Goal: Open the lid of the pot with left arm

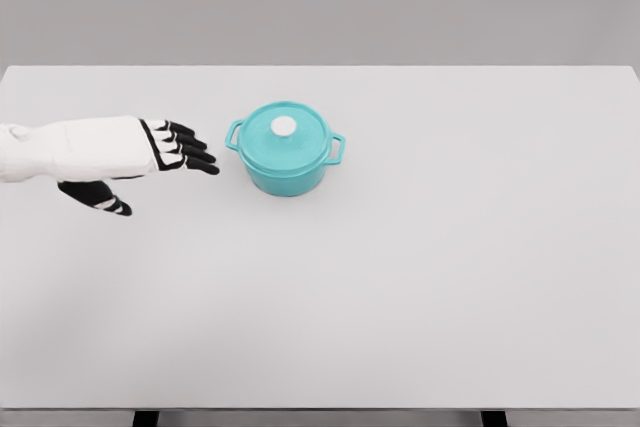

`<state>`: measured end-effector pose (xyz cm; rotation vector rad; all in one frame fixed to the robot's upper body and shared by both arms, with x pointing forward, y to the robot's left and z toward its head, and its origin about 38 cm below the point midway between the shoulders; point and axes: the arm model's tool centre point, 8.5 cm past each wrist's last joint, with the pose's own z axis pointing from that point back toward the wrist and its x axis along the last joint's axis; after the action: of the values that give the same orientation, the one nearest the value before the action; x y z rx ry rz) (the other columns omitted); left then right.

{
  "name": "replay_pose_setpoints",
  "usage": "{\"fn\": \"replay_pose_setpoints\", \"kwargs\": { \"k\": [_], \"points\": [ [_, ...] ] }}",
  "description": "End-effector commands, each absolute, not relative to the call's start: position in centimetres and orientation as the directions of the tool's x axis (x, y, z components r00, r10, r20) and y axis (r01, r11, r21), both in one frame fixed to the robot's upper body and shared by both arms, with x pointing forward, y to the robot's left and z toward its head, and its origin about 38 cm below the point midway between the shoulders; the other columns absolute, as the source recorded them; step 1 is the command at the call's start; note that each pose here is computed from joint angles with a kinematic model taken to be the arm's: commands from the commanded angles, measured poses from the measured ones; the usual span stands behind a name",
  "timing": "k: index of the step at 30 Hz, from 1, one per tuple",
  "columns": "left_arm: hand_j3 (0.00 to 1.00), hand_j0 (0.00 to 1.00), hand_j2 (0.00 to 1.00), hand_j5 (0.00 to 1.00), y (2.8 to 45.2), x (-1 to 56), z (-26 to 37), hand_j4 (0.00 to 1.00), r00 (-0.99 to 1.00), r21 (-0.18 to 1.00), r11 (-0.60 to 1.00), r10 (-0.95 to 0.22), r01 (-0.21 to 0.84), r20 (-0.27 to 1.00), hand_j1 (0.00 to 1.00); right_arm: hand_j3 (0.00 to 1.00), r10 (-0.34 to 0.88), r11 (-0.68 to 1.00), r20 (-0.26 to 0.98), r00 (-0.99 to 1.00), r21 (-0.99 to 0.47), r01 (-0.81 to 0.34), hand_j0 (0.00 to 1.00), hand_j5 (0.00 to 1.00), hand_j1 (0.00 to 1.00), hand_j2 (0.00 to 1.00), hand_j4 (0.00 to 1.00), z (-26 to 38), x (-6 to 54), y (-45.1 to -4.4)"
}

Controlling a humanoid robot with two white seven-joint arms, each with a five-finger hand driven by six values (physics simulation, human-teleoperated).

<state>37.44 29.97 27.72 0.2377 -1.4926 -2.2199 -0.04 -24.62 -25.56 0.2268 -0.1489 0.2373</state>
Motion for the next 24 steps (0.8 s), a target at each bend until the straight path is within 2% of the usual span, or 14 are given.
{"fn": "replay_pose_setpoints", "kwargs": {
  "k": [1, 2, 4, 5, 8, 10, 15, 18, 24],
  "points": [
    [1.00, 1.00, 1.00, 1.00, 29.8, 37.3, 27.5, 1.00, -0.887, 0.903, -0.344, -0.456, 0.258, 0.080, 1.00, 1.00, 0.221, 0.945, 0.172, 0.960, 0.205, -0.254, 1.00, 1.00, 1.00, 1.00, 1.00, -25.6, -0.1, -24.6],
    [1.00, 1.00, 1.00, 1.00, 29.7, 37.4, 27.8, 1.00, -0.889, 0.906, -0.339, -0.452, 0.252, 0.078, 1.00, 1.00, 0.208, 0.949, 0.171, 0.963, 0.203, -0.241, 1.00, 1.00, 1.00, 1.00, 1.00, -25.6, 0.0, -24.7],
    [1.00, 1.00, 1.00, 1.00, 25.8, 39.7, 28.2, 1.00, -0.918, 0.927, -0.304, -0.387, 0.221, 0.092, 1.00, 1.00, 0.206, 0.950, 0.151, 0.967, 0.207, -0.235, 1.00, 1.00, 1.00, 1.00, 1.00, -25.5, -1.2, -24.7],
    [1.00, 1.00, 1.00, 1.00, 22.0, 41.5, 28.1, 1.00, -0.937, 0.929, -0.288, -0.322, 0.234, 0.136, 1.00, 1.00, 0.206, 0.950, 0.152, 0.967, 0.207, -0.235, 1.00, 1.00, 1.00, 1.00, 1.00, -25.5, -1.2, -24.7],
    [1.00, 1.00, 1.00, 1.00, 19.6, 44.5, 29.9, 1.00, -0.935, 0.941, -0.226, -0.307, 0.252, 0.177, 1.00, 1.00, 0.208, 0.949, 0.152, 0.966, 0.207, -0.237, 1.00, 1.00, 1.00, 1.00, 1.00, -25.5, -1.2, -24.7],
    [1.00, 1.00, 1.00, 1.00, 17.1, 46.1, 27.9, 1.00, -0.928, 0.917, -0.259, -0.299, 0.304, 0.224, 1.00, 1.00, 0.206, 0.950, 0.152, 0.967, 0.207, -0.235, 1.00, 1.00, 1.00, 1.00, 1.00, -25.5, -1.2, -24.7],
    [1.00, 1.00, 1.00, 1.00, 16.1, 50.6, 26.3, 1.00, -0.882, 0.897, -0.250, -0.402, 0.365, 0.247, 1.00, 1.00, 0.206, 0.950, 0.152, 0.967, 0.207, -0.235, 1.00, 1.00, 1.00, 1.00, 1.00, -25.5, -1.2, -24.7],
    [1.00, 1.00, 1.00, 1.00, 14.8, 51.2, 26.5, 1.00, -0.885, 0.890, -0.275, -0.398, 0.364, 0.239, 1.00, 1.00, 0.208, 0.949, 0.151, 0.967, 0.207, -0.236, 1.00, 1.00, 1.00, 1.00, 1.00, -25.5, -1.2, -24.7],
    [1.00, 1.00, 1.00, 1.00, 16.1, 52.4, 25.8, 1.00, -0.855, 0.876, -0.272, -0.454, 0.399, 0.249, 1.00, 1.00, 0.208, 0.949, 0.152, 0.966, 0.207, -0.237, 1.00, 1.00, 1.00, 1.00, 1.00, -25.5, -1.2, -24.7]
  ]
}}
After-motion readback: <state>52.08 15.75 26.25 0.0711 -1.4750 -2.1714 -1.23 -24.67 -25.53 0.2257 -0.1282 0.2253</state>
